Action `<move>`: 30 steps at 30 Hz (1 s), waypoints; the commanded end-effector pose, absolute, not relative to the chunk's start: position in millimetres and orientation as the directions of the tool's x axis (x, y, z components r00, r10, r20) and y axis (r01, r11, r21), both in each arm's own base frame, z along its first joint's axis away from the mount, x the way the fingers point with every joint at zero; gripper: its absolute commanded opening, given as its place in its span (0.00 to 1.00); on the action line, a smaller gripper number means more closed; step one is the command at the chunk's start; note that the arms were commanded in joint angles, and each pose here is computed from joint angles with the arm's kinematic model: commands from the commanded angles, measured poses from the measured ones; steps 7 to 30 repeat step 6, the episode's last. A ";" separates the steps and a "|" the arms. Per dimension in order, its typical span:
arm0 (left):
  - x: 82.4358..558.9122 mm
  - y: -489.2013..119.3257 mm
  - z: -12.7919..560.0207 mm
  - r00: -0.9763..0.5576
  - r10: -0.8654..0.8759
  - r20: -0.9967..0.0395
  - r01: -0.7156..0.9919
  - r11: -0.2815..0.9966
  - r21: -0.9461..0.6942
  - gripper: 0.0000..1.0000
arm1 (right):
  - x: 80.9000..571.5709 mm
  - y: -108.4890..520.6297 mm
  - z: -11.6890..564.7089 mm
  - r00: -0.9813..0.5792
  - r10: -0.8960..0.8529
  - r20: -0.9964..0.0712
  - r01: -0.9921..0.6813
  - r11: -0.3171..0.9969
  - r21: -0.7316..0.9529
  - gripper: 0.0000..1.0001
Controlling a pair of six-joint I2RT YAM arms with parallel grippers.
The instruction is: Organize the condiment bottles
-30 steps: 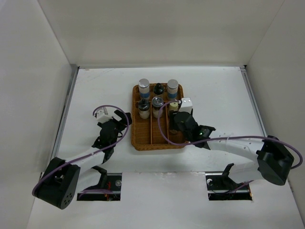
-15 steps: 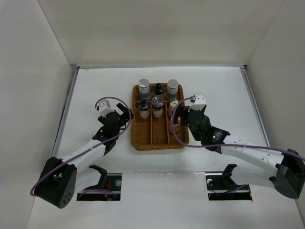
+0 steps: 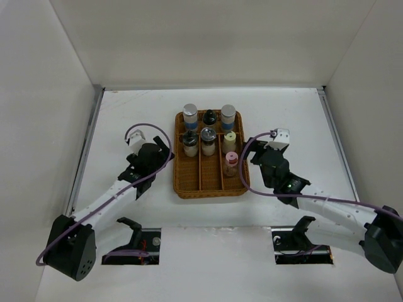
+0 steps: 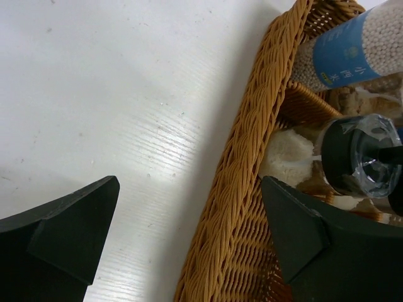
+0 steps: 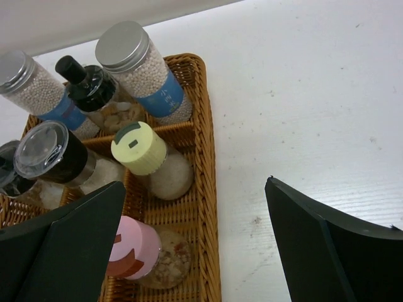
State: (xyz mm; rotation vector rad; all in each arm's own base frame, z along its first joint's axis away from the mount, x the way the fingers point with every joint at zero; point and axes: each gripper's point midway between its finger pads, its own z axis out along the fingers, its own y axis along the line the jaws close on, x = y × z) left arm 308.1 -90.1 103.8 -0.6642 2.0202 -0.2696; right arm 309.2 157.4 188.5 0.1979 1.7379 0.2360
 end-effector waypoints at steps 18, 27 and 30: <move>317.0 -87.6 129.1 -0.335 -0.562 -0.756 -0.328 0.822 -0.465 1.00 | 310.5 154.8 203.8 -0.123 0.339 -0.933 0.012 0.940 0.341 1.00; 317.0 -87.6 129.1 -0.335 -0.562 -0.756 -0.328 0.822 -0.465 1.00 | 310.5 154.8 203.8 -0.123 0.339 -0.933 0.012 0.940 0.341 1.00; 317.0 -87.6 129.1 -0.335 -0.562 -0.756 -0.328 0.822 -0.465 1.00 | 310.5 154.8 203.8 -0.123 0.339 -0.933 0.012 0.940 0.341 1.00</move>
